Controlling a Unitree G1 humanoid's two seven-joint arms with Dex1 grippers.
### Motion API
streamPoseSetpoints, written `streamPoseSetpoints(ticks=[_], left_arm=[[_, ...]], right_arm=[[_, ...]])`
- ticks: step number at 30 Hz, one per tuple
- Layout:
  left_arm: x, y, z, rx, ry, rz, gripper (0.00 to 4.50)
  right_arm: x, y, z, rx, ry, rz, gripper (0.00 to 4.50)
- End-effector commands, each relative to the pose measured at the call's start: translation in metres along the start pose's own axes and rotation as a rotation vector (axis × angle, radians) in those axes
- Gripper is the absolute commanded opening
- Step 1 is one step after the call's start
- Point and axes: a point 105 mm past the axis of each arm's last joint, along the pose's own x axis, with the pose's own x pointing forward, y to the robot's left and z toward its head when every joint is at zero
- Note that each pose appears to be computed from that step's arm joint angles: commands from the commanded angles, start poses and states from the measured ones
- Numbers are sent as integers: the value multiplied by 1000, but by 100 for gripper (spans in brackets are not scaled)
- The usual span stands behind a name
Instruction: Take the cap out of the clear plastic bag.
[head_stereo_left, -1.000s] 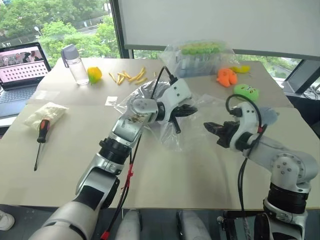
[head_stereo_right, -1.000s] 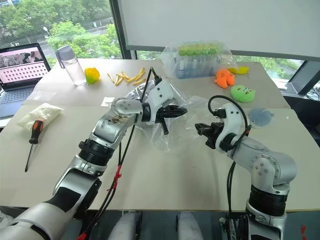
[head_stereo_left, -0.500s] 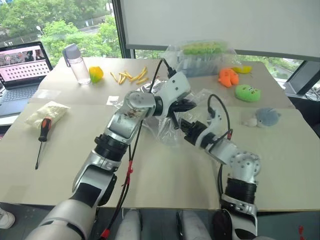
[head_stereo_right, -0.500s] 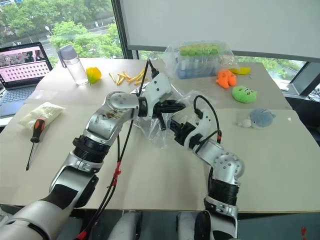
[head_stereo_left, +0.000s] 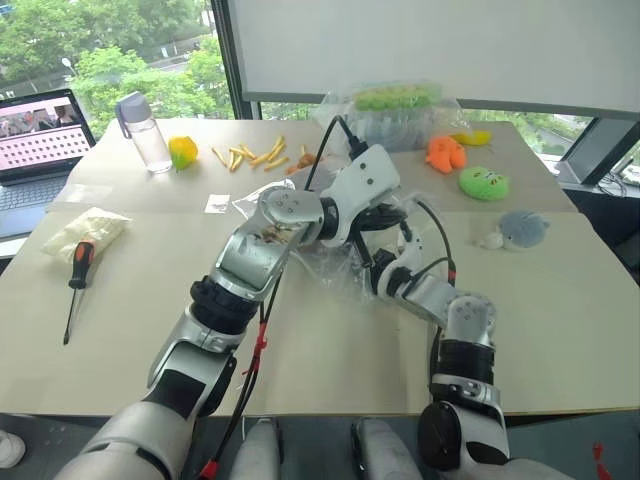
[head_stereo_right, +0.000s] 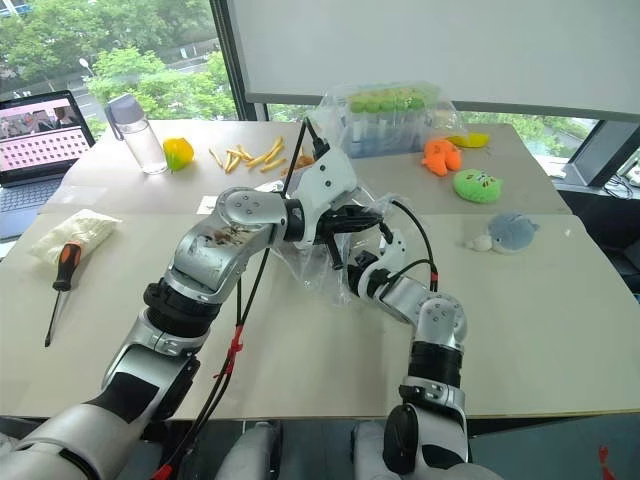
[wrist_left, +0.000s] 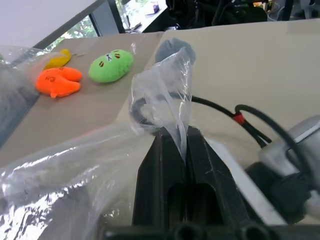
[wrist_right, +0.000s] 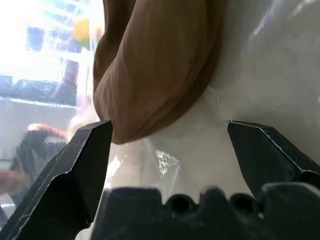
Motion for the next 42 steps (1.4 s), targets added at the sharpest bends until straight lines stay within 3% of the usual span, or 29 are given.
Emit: streamPoseSetpoints(ticks=[1,11,15,17,23,26,31,37,42], left_arm=[[0,-13,20,28,-64,-23,0],[1,-18,24,12,-70,-24,0],[0,-15,22,4,-65,-15,0],[0,-15,22,3,-66,-16,0],[1,-16,18,3,-62,-23,0],[3,-17,16,3,-61,-29,0],[7,-19,16,7,-67,-47,0],[12,-21,18,14,-83,-66,0],[13,-22,18,15,-89,-80,0]], right_arm=[[15,-3,-3,40,6,-12,446],[41,14,-2,60,6,30,446],[38,14,5,104,-41,41,340],[36,16,5,86,-35,48,265],[17,27,13,-84,-51,12,69],[1,37,16,-140,-61,1,1],[-30,46,10,-208,-55,6,1],[-64,32,0,-373,18,-61,1],[-88,-8,12,-522,51,-253,1]])
